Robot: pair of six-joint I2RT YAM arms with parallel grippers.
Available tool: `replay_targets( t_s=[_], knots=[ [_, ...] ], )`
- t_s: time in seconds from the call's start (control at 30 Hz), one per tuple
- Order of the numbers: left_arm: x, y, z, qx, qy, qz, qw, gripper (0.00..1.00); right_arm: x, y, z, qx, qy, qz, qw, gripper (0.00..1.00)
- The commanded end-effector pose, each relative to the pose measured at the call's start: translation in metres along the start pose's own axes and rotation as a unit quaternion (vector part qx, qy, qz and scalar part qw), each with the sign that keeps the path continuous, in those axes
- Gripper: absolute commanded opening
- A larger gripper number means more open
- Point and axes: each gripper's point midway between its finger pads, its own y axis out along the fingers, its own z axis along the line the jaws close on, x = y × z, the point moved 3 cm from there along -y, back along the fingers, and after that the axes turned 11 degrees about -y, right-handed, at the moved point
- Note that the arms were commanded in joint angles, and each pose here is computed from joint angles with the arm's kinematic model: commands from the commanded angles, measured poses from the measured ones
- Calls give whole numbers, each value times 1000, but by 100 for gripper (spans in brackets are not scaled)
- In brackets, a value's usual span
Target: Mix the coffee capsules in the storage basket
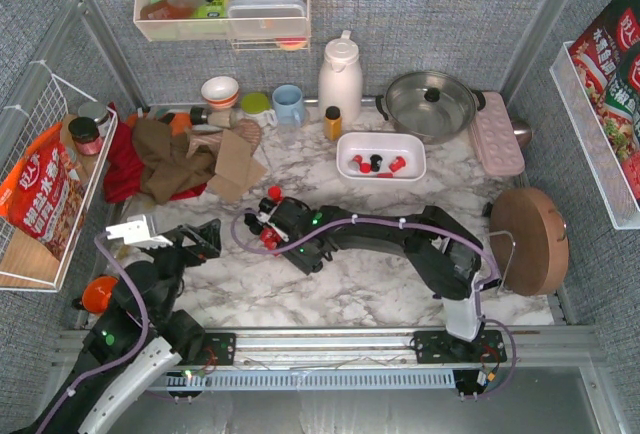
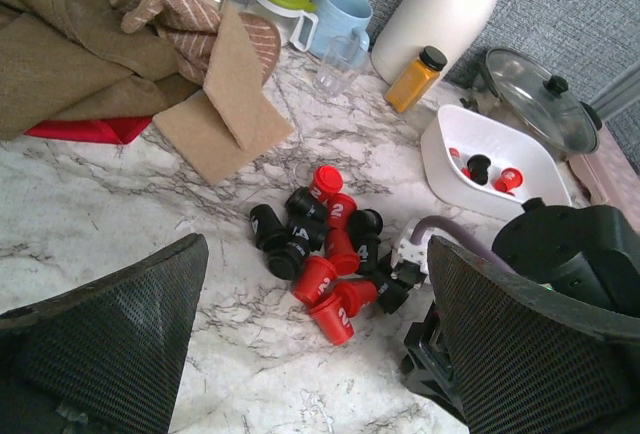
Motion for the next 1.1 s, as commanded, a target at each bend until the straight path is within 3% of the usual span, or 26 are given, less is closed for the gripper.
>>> replay_targets(
  t_s=[0.0, 0.37, 1.07],
  knots=[
    [4, 0, -3, -6, -5, -11, 1000, 99, 0, 5, 3, 6, 4, 5, 1000, 54],
    [-2, 4, -4, -4, 7, 7, 1000, 99, -1, 16, 5, 8, 12, 11, 1000, 43],
    [-2, 4, -4, -4, 7, 7, 1000, 99, 2, -3, -4, -18, 28, -21, 999, 34]
  ],
)
